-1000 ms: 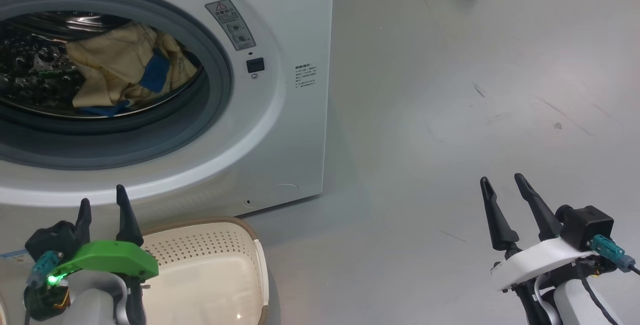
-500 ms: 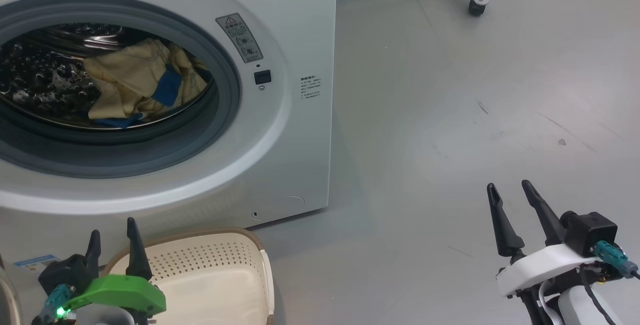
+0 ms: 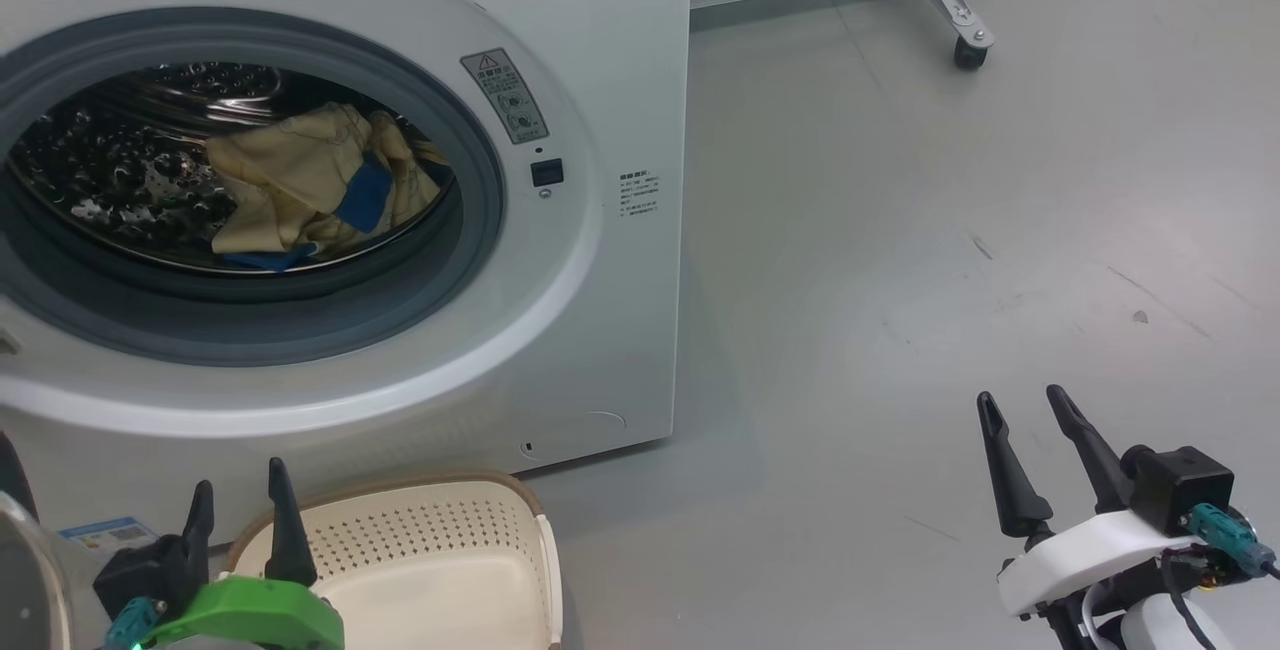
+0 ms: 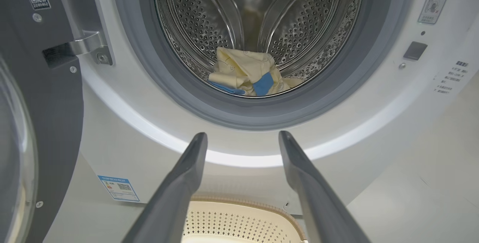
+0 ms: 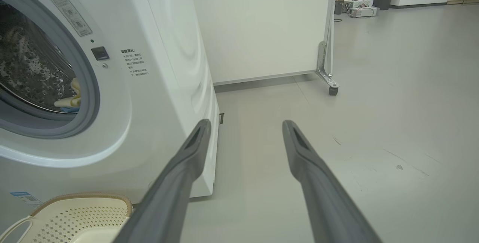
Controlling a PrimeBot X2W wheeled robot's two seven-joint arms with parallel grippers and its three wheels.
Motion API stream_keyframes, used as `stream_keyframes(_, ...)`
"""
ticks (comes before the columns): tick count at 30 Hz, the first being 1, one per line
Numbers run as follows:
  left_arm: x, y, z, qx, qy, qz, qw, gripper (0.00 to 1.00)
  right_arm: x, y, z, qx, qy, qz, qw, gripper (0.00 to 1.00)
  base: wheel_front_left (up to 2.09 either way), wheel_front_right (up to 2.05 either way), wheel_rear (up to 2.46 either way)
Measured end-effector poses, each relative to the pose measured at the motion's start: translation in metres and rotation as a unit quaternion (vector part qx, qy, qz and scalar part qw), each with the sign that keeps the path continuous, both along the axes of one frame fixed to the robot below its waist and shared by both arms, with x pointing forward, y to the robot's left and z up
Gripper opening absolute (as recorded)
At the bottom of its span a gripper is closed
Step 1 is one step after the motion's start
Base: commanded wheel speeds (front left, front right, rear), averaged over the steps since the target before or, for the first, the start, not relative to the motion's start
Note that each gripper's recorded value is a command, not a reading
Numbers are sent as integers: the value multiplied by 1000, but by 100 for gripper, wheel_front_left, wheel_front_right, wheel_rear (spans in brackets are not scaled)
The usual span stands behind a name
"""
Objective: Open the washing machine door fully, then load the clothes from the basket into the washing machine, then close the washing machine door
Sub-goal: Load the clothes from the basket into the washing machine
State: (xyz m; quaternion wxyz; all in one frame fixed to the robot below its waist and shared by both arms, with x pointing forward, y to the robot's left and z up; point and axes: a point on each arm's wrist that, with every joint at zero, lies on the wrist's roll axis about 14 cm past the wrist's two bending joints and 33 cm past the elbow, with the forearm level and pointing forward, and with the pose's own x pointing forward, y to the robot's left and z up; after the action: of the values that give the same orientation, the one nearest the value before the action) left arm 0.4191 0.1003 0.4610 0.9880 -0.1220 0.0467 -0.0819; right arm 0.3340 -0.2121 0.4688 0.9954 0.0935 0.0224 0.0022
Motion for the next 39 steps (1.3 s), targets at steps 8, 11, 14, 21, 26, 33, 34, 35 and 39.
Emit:
stream_keyframes(8,-7,4,3,3,-5,6,1000,100,3,1,4,-1,-7,4,1000,100,0,0,0)
stream_keyframes(11,-8,5,6,2,-10,9,1000,100,5,3,5,-3,-8,9,1000,100,0,0,0)
stream_keyframes(14,-10,9,7,3,-11,16,1000,100,6,7,4,-3,-7,15,1000,100,0,0,0)
stream_keyframes(21,-16,12,4,3,-8,18,1000,100,8,11,4,-3,-7,21,1000,100,0,0,0)
stream_keyframes(26,-17,11,7,3,-12,18,1000,100,8,12,5,-2,-9,22,1000,100,0,0,0)
stream_keyframes(33,-21,12,7,4,-12,20,1000,100,7,12,8,-2,-13,21,1000,100,0,0,0)
stream_keyframes(34,-21,12,7,5,-12,20,1000,100,7,11,8,-2,-14,21,1000,100,0,0,0)
stream_keyframes(35,-22,11,7,5,-11,19,1000,100,7,11,8,-2,-14,21,1000,100,0,0,0)
stream_keyframes(39,-22,11,7,6,-12,21,1000,100,7,12,8,-2,-14,21,1000,100,0,0,0)
